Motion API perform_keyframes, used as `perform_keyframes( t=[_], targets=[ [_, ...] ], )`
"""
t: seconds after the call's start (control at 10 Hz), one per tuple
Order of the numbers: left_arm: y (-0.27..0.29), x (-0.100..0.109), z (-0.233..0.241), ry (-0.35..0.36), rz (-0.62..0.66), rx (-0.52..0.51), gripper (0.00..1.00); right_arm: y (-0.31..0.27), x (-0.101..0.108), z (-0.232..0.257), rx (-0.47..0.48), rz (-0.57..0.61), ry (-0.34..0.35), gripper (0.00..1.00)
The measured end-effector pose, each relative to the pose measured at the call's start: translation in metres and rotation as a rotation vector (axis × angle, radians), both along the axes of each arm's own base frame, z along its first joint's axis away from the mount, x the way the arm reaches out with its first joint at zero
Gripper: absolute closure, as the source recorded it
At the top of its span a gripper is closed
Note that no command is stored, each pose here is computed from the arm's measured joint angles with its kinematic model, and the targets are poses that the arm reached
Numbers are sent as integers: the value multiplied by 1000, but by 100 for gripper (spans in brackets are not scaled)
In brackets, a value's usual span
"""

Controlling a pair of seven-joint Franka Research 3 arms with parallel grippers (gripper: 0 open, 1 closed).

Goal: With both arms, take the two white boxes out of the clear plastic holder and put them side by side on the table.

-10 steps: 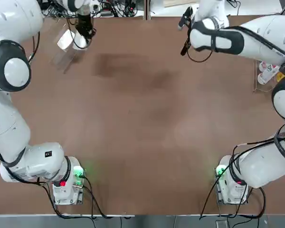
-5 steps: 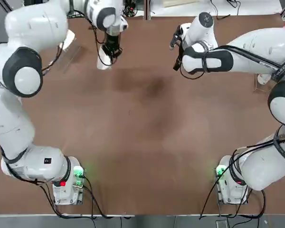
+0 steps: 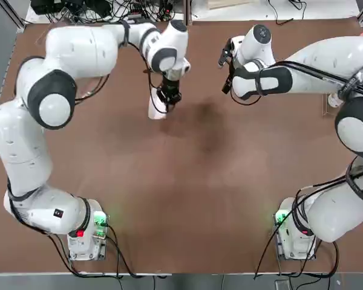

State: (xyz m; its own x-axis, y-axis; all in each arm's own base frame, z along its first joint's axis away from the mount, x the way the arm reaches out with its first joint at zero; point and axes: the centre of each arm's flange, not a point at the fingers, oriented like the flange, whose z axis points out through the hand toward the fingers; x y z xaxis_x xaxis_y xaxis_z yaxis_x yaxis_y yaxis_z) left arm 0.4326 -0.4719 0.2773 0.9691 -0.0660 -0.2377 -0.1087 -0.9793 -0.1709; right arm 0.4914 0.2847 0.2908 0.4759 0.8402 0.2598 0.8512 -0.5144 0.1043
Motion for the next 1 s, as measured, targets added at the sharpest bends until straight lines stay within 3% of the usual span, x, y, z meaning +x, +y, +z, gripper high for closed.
perform_keyframes(
  t=[0.2,0.8,1.0],
  targets=[
    [-34,-22,-17,-24,23,-57,98,-2,3,-17,0,-8,-11,0],
    [-82,-42,-38,-100,13,-184,97,-3,6,-19,4,-13,-22,0],
    [-83,-42,-49,-108,11,-176,88,-4,8,-24,9,-15,-35,0]
  ],
)
